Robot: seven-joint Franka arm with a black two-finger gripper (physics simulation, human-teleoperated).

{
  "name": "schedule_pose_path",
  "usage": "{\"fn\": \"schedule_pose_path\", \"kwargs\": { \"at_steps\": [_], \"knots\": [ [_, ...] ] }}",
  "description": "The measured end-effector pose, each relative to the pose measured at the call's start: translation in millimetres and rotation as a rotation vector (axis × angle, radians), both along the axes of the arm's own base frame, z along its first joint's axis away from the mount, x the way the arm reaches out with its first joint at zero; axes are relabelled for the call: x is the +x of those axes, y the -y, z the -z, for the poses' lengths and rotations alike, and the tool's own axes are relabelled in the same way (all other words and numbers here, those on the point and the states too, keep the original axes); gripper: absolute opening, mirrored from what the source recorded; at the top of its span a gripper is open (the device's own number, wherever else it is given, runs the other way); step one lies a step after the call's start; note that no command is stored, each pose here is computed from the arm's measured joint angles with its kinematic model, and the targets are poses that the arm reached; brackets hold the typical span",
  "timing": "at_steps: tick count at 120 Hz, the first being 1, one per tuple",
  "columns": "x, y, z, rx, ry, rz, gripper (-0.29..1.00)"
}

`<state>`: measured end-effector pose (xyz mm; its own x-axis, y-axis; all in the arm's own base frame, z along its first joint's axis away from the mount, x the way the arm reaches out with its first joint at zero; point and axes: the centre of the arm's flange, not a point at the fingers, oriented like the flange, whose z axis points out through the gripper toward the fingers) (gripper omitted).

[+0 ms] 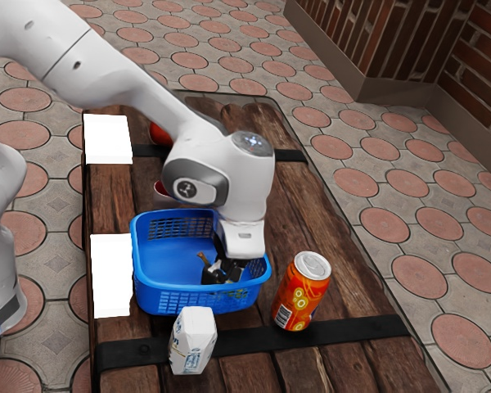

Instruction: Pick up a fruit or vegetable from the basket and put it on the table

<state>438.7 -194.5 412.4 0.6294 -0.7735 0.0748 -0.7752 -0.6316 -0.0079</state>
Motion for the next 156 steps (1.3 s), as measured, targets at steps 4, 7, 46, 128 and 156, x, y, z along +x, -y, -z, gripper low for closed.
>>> {"fn": "schedule_pose_path", "kwargs": {
  "at_steps": [4, 7, 46, 128, 156],
  "knots": [
    [0.2, 0.0, 1.4, 0.000, -0.003, -0.003, 0.52],
    [0.3, 0.0, 1.7, -0.001, -0.004, -0.004, 0.52],
    [0.4, -1.6, -3.3, -0.008, 0.006, -0.002, 0.37],
    [0.6, -1.5, -3.4, -0.014, 0.006, -0.010, 0.36],
    [0.8, -2.1, -6.7, -0.019, 0.016, -0.024, 0.25]
  ]
}}
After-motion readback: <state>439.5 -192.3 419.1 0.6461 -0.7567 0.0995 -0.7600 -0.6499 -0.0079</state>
